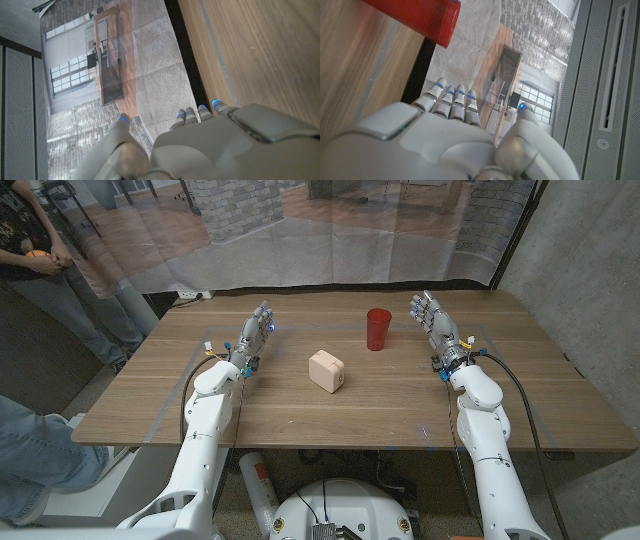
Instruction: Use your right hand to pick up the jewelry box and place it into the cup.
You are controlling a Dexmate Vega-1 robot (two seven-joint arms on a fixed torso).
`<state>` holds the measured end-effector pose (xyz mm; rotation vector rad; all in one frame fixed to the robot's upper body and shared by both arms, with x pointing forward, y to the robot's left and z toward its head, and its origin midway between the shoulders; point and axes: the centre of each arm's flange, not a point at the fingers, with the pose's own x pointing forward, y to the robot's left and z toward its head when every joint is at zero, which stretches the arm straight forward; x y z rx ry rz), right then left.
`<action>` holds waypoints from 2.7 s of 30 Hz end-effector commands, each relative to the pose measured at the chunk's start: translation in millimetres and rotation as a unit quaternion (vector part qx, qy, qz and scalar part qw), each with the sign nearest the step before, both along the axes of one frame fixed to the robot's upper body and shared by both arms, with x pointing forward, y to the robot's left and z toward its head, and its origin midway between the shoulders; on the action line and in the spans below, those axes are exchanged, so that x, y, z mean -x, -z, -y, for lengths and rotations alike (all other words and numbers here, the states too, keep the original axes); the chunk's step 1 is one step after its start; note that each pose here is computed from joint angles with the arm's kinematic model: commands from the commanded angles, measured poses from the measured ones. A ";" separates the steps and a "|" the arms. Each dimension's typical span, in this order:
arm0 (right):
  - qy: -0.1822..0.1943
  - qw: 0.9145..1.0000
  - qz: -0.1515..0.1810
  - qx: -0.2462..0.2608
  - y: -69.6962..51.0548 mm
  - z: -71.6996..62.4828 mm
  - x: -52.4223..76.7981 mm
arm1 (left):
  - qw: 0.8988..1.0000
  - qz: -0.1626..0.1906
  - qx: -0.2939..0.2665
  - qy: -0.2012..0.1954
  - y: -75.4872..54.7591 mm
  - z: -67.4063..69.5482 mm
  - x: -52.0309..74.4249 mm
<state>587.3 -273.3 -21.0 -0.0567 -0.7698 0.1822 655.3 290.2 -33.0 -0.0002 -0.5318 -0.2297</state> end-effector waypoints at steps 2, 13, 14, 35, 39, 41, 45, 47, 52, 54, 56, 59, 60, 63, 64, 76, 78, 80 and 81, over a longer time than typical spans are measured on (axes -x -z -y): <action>-0.009 0.999 0.035 0.018 -6.6 -8.7 17.3 | 1.000 0.000 -0.001 0.001 -1.1 2.1 0.2; -0.010 0.998 0.054 0.031 -10.2 -14.1 26.4 | 1.000 0.005 -0.001 0.004 -1.1 4.0 1.1; -0.010 0.998 0.054 0.031 -10.2 -14.0 26.4 | 1.000 0.005 -0.002 0.005 -0.9 4.4 1.2; -0.009 0.995 0.078 0.063 -12.1 -20.9 42.5 | 1.000 0.004 -0.011 -0.004 -2.2 7.5 4.7; -0.009 0.994 0.083 0.069 -12.4 -24.3 45.4 | 1.000 0.005 -0.009 -0.005 -2.0 7.0 6.2; -0.007 0.993 0.089 0.076 -13.3 -26.4 47.6 | 1.000 0.005 -0.010 -0.006 -1.5 6.8 6.8; 0.000 0.991 0.098 0.088 -15.2 -30.4 52.3 | 1.000 0.005 -0.009 -0.007 -0.1 6.6 7.5; -0.001 0.991 0.102 0.091 -15.5 -31.9 54.2 | 1.000 0.005 -0.009 -0.007 0.3 6.6 7.8; 0.001 0.990 0.107 0.096 -15.5 -34.3 58.6 | 1.000 0.007 -0.009 -0.007 0.5 6.9 8.4; 0.002 0.989 0.108 0.098 -15.1 -35.0 59.1 | 1.000 0.007 -0.009 -0.008 0.1 6.9 8.6; 0.004 0.989 0.108 0.101 -14.3 -36.2 60.3 | 1.000 0.008 -0.009 -0.008 0.0 6.7 8.5; 0.008 0.988 0.111 0.105 -13.9 -38.2 62.2 | 1.000 0.009 -0.007 -0.009 0.2 5.3 8.2; 0.011 0.988 0.113 0.109 -13.9 -39.5 63.5 | 1.000 0.009 -0.008 -0.010 0.2 4.9 8.0; 0.020 0.985 0.118 0.124 -14.7 -42.7 66.9 | 1.000 0.009 -0.007 -0.010 0.1 4.4 7.2; 0.024 0.984 0.119 0.128 -15.0 -43.9 68.0 | 1.000 0.009 -0.008 -0.010 0.1 4.5 6.9; 0.026 0.979 0.130 0.153 -17.2 -59.4 73.8 | 1.000 0.013 -0.003 -0.009 -2.6 2.5 6.1; 0.028 0.978 0.133 0.157 -17.6 -61.3 75.0 | 1.000 0.014 -0.003 -0.009 -2.7 1.8 6.3; 0.030 0.977 0.136 0.162 -17.9 -63.2 76.4 | 1.000 0.014 -0.003 -0.009 -2.9 1.5 6.2; 0.031 0.976 0.137 0.167 -17.9 -65.2 77.3 | 1.000 0.013 -0.006 -0.009 -2.9 1.4 6.0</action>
